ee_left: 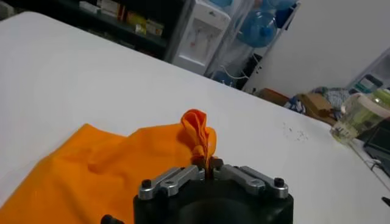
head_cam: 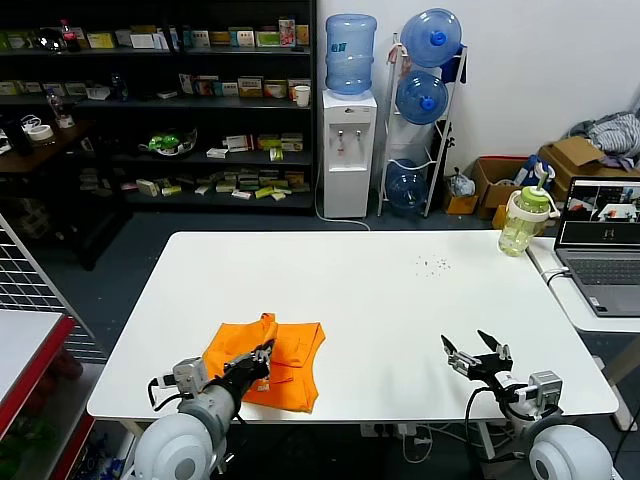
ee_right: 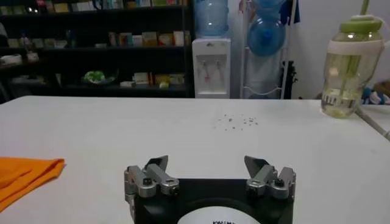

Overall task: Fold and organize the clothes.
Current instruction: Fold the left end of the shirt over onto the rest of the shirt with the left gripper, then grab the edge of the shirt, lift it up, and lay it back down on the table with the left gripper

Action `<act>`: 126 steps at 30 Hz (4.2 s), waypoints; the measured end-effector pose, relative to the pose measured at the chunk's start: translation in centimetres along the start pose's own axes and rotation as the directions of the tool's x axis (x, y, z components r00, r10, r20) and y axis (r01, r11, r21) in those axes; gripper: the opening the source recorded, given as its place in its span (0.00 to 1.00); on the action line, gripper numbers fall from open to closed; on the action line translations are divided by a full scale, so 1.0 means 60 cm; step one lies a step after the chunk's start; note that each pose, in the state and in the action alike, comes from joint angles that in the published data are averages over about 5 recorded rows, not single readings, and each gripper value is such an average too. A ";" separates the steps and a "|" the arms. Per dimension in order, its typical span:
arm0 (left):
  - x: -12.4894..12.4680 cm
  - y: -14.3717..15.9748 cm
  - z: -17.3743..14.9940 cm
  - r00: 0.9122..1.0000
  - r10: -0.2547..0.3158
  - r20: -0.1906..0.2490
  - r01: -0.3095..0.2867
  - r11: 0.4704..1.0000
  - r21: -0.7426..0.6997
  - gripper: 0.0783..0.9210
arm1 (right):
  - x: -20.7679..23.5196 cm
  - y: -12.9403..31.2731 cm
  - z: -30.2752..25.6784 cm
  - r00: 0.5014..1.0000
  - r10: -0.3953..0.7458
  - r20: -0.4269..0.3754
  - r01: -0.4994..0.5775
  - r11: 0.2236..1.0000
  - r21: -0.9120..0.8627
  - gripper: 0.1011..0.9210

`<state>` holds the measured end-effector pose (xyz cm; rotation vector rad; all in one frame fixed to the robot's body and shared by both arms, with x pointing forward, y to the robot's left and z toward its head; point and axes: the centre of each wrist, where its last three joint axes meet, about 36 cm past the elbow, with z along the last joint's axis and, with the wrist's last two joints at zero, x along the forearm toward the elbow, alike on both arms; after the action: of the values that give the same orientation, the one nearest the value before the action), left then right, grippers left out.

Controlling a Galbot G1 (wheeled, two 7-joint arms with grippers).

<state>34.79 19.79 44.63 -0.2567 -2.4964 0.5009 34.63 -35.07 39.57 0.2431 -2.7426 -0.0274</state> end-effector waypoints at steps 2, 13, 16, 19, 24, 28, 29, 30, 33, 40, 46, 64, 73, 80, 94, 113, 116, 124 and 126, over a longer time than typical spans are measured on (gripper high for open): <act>-0.009 -0.003 0.007 1.000 0.002 -0.003 -0.002 1.000 0.002 0.06 | 0.001 0.000 0.000 1.000 0.001 0.001 -0.001 1.000 -0.001 0.88; -0.016 -0.010 0.012 0.999 0.032 0.019 -0.033 0.999 0.033 0.40 | -0.003 0.003 -0.002 1.000 -0.012 0.003 0.012 1.000 -0.005 0.88; -0.006 0.001 0.003 0.999 0.035 0.029 -0.036 0.999 0.037 0.50 | -0.002 0.002 -0.003 1.000 -0.016 0.004 0.016 1.000 -0.005 0.88; 0.004 0.031 -0.010 0.999 0.014 0.032 -0.015 1.000 0.026 0.62 | 0.000 0.003 -0.003 1.000 -0.021 0.005 0.021 1.000 -0.006 0.88; 0.017 0.118 -0.035 0.999 -0.036 0.014 0.037 0.999 -0.025 0.79 | 0.001 0.005 -0.002 1.000 -0.029 0.004 0.030 1.000 -0.010 0.88; 0.020 0.193 -0.057 0.999 -0.046 -0.021 0.044 0.995 -0.086 0.87 | 0.000 0.009 -0.001 0.999 -0.036 0.005 0.036 0.999 -0.013 0.88; 0.020 0.210 -0.062 0.999 -0.044 -0.030 0.041 0.994 -0.099 0.88 | 0.000 0.009 -0.002 0.999 -0.037 0.005 0.037 0.999 -0.013 0.88; 0.019 0.226 -0.067 0.998 -0.042 -0.040 0.037 0.993 -0.111 0.88 | 0.000 0.010 -0.002 0.999 -0.039 0.005 0.039 0.999 -0.013 0.88; 0.016 0.271 -0.078 0.998 -0.027 -0.063 0.018 0.990 -0.141 0.88 | 0.002 0.010 -0.003 0.999 -0.040 0.005 0.040 0.999 -0.012 0.88; 0.002 0.336 -0.087 0.994 0.019 -0.107 -0.038 0.983 -0.177 0.88 | 0.002 0.008 -0.003 0.999 -0.039 0.001 0.039 0.999 -0.013 0.88; -0.015 0.353 -0.083 0.989 0.053 -0.140 -0.079 0.979 -0.187 0.88 | 0.000 0.010 -0.003 0.999 -0.038 -0.001 0.038 0.999 -0.017 0.88; -0.070 0.350 -0.062 0.983 0.067 -0.172 -0.106 0.967 -0.231 0.56 | 0.002 0.002 0.003 1.000 -0.023 -0.010 0.022 0.999 -0.024 0.88; -0.073 0.341 -0.057 0.984 0.070 -0.165 -0.108 0.966 -0.235 0.25 | -0.001 0.003 0.003 1.000 -0.023 -0.011 0.022 0.999 -0.024 0.88; -0.067 0.325 -0.056 0.988 0.074 -0.139 -0.105 0.966 -0.234 0.04 | -0.003 0.003 0.004 1.000 -0.022 -0.012 0.022 0.999 -0.025 0.88; -0.008 0.311 -0.117 0.993 -0.111 -0.046 0.092 0.950 -0.300 0.02 | -0.016 0.004 -0.003 0.999 -0.036 0.003 0.036 0.999 -0.025 0.88; 0.083 0.393 -0.254 0.883 -0.463 0.079 0.453 0.796 -0.402 0.02 | -0.033 0.010 -0.009 0.999 -0.044 0.015 0.044 0.999 -0.018 0.88; 0.083 0.364 -0.256 0.896 -0.438 0.071 0.430 0.819 -0.380 0.02 | -0.031 0.014 -0.010 0.999 -0.039 0.015 0.039 0.999 -0.017 0.88; 0.044 0.223 -0.207 0.956 -0.292 -0.018 0.284 0.942 -0.176 0.02 | -0.013 0.025 -0.008 1.000 -0.011 0.017 0.011 1.000 -0.016 0.88; 0.019 0.183 -0.188 0.967 -0.252 -0.048 0.246 0.963 -0.107 0.02 | -0.006 0.026 -0.007 1.000 -0.001 0.017 0.002 1.000 -0.017 0.88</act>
<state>41.10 33.45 49.39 0.0053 -2.4516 0.2609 34.82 -33.44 39.89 0.2413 -2.7582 -0.0532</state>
